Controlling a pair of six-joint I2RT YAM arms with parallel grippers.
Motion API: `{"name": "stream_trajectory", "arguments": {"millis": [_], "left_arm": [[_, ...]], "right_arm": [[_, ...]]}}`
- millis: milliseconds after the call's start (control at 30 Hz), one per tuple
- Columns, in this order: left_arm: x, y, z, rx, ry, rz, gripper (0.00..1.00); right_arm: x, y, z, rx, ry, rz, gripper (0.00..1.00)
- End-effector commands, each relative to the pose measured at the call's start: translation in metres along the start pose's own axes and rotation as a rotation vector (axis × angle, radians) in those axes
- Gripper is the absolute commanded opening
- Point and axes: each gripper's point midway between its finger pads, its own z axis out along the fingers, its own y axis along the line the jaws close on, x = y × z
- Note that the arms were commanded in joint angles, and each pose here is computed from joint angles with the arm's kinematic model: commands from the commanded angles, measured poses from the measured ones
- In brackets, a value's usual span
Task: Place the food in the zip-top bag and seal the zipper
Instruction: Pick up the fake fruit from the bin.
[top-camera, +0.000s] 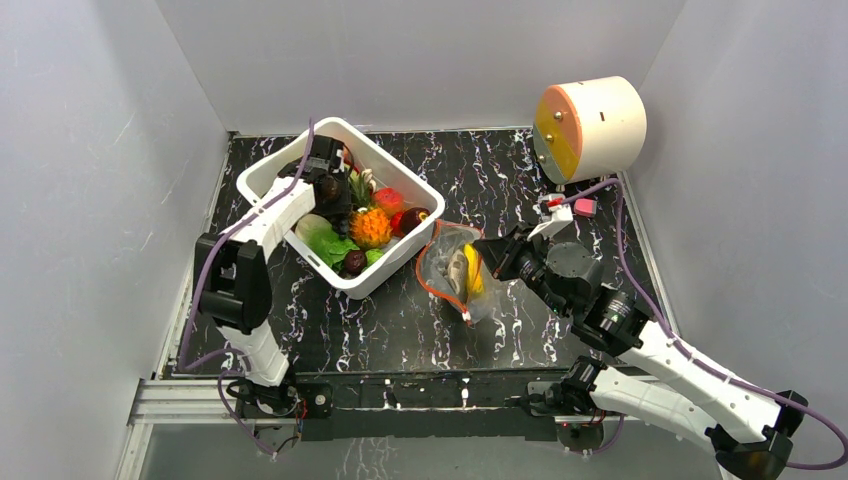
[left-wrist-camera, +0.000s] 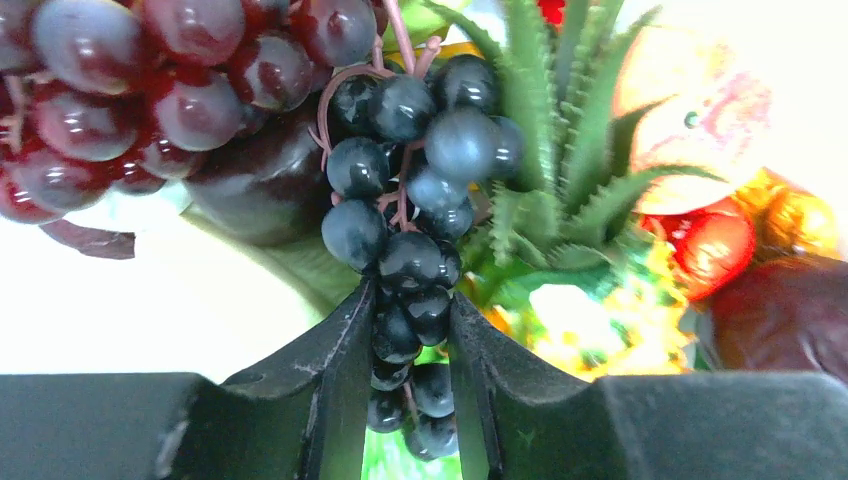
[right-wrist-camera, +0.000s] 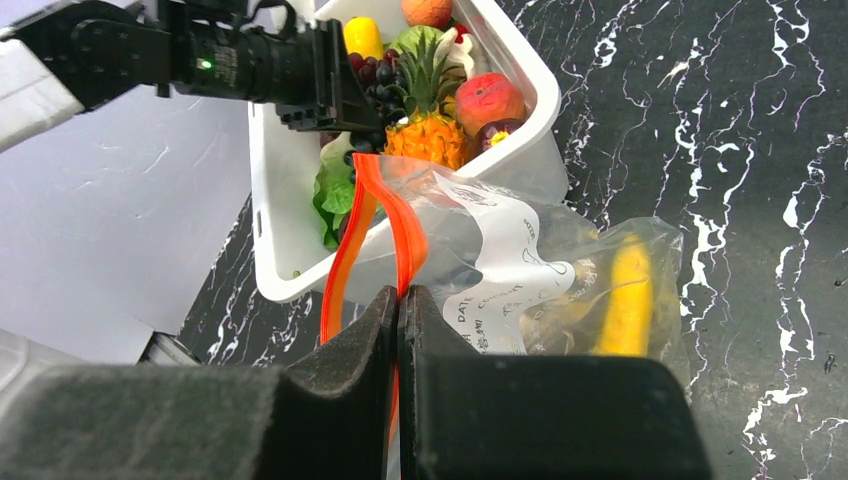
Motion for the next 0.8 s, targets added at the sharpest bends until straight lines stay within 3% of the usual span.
{"name": "stream_trajectory", "arguments": {"millis": [0,333,767], "left_arm": [[-0.014,-0.001,-0.042,0.046,-0.075,-0.012,0.25],[-0.019,-0.006,-0.079,0.11,-0.115,-0.035,0.24],[-0.006,-0.041,-0.157,0.408,-0.13,-0.06,0.22]], "right_arm": [[-0.012,0.011,0.001,-0.045,-0.063,0.04,0.0],[-0.007,0.01,0.005,-0.043,-0.051,0.047,0.0],[0.004,0.005,0.015,-0.021,-0.043,0.098,0.0]]}}
